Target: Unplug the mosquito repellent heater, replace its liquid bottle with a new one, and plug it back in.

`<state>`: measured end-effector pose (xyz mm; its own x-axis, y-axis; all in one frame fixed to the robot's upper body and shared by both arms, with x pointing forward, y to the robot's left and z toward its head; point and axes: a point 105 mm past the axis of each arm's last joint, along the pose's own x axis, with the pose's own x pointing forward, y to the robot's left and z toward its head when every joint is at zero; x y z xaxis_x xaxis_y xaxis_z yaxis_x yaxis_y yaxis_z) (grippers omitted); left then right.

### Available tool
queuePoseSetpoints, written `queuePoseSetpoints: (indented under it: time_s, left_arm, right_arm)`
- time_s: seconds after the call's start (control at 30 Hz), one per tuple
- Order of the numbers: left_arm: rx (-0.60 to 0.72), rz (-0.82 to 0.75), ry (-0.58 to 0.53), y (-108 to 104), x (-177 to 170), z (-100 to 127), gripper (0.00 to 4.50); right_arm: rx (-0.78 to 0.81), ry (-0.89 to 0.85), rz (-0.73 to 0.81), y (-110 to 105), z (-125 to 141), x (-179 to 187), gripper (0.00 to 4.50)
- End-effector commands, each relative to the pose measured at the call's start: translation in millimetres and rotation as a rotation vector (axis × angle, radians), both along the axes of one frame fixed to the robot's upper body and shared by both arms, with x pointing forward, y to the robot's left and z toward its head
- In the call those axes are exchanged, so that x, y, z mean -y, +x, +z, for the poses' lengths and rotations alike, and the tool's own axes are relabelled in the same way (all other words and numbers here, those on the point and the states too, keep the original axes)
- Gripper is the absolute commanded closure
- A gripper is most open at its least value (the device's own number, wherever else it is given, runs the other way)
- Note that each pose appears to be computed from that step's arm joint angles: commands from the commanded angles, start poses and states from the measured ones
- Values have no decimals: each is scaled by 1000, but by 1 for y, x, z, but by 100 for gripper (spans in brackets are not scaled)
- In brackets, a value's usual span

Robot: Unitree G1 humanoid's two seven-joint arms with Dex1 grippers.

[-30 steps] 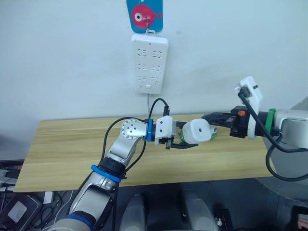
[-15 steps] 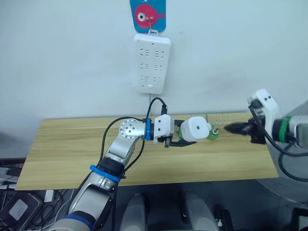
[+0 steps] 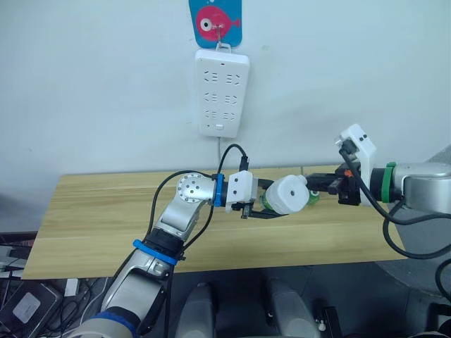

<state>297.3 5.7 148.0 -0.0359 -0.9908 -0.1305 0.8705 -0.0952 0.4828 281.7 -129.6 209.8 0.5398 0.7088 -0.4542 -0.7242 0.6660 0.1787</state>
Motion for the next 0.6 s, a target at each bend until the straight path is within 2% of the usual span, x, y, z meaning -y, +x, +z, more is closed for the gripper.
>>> queuePoseSetpoints:
  time_s: [0.03,0.43,0.6]
  left_arm:
    - [13,-23,-15,-6,5,6,221]
    - [22,7,18,1,5,1,221]
    - [-22,32,17,4,5,1,221]
  right_arm:
    - [29,38,90,-10,14,-17,446]
    - [36,60,197,-22,19,-42,446]
    - [28,52,251,-32,18,-47,446]
